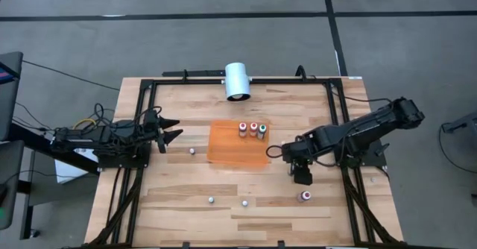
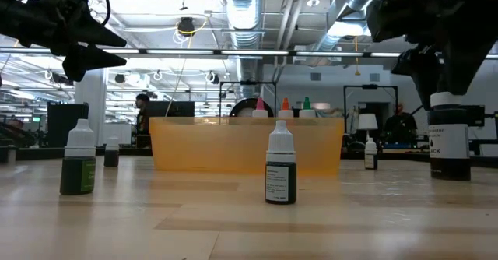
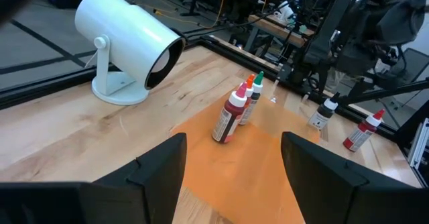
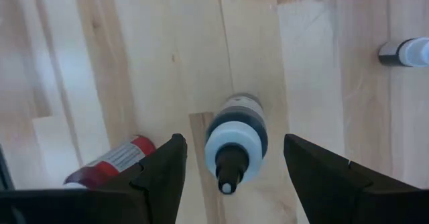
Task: Pick & Place food coloring
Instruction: Put the large black food coloring bottle into the orange bin
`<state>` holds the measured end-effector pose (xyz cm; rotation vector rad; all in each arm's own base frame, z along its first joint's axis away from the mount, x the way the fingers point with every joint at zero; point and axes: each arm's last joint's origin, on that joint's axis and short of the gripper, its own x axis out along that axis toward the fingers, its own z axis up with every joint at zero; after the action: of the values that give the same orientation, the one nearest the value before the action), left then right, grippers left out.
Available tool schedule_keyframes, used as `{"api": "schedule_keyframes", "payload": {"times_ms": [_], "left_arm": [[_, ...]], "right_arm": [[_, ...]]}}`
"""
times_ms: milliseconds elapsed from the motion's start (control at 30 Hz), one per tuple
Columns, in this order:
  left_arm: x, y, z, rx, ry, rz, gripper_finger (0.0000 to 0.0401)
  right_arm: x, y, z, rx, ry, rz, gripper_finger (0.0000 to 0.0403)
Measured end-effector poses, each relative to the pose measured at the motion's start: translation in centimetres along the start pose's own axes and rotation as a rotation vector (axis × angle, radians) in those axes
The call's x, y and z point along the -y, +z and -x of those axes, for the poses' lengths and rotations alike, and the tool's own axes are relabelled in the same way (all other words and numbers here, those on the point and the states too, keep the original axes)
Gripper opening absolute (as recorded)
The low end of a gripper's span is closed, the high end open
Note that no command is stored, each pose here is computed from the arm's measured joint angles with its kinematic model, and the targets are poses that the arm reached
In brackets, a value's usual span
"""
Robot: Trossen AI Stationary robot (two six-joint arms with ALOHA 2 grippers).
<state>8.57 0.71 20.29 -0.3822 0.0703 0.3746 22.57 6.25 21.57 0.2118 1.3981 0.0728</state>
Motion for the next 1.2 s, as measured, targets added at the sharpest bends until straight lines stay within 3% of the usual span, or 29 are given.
{"api": "schedule_keyframes", "payload": {"times_ms": [567,1200], "left_arm": [[0.0,0.0,0.0,-0.001,0.000,0.001,0.0235],[0.0,0.0,0.0,-0.002,0.000,0.009,0.0235]], "right_arm": [[0.2,0.8,-3.5,-0.131,-0.050,-0.018,0.0240],[0.3,1.1,-3.5,-0.091,-0.089,-0.014,0.0240]]}}
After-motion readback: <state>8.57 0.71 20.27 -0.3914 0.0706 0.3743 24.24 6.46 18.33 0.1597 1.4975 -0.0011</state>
